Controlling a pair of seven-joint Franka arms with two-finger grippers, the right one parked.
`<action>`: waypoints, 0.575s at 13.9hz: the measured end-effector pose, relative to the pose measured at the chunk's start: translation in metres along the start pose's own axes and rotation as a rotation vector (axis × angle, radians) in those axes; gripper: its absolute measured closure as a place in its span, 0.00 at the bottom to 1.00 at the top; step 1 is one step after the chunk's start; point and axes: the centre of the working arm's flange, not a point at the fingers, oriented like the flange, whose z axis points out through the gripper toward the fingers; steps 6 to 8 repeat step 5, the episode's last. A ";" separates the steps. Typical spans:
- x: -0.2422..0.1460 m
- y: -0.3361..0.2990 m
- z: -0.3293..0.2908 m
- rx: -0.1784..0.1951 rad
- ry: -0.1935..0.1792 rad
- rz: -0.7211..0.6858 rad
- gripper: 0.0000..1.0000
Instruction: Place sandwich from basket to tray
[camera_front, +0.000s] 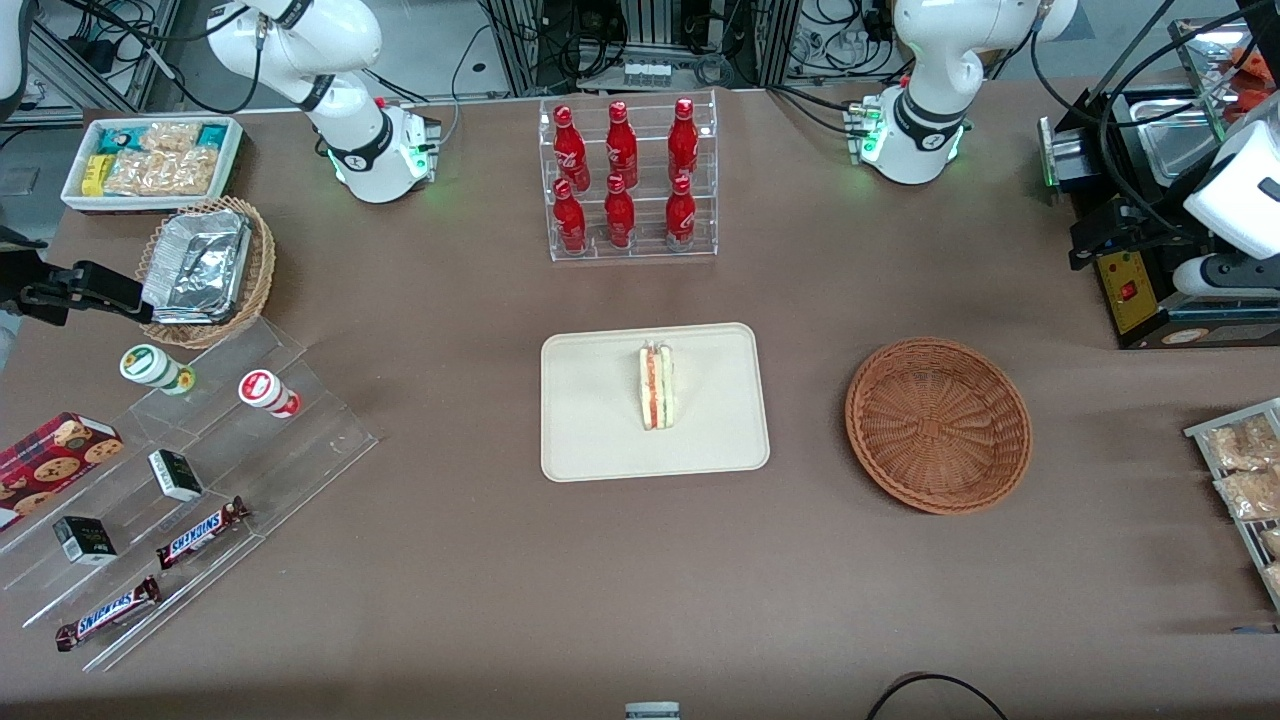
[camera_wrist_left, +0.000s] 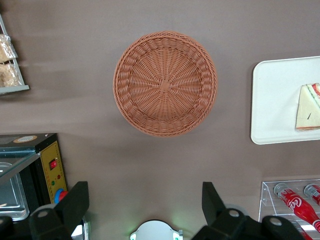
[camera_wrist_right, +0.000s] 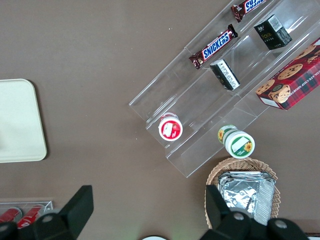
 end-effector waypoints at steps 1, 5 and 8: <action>0.000 0.000 0.001 0.000 -0.004 0.000 0.00; 0.000 0.003 0.004 0.001 -0.013 0.005 0.00; 0.000 0.003 0.004 0.001 -0.013 0.005 0.00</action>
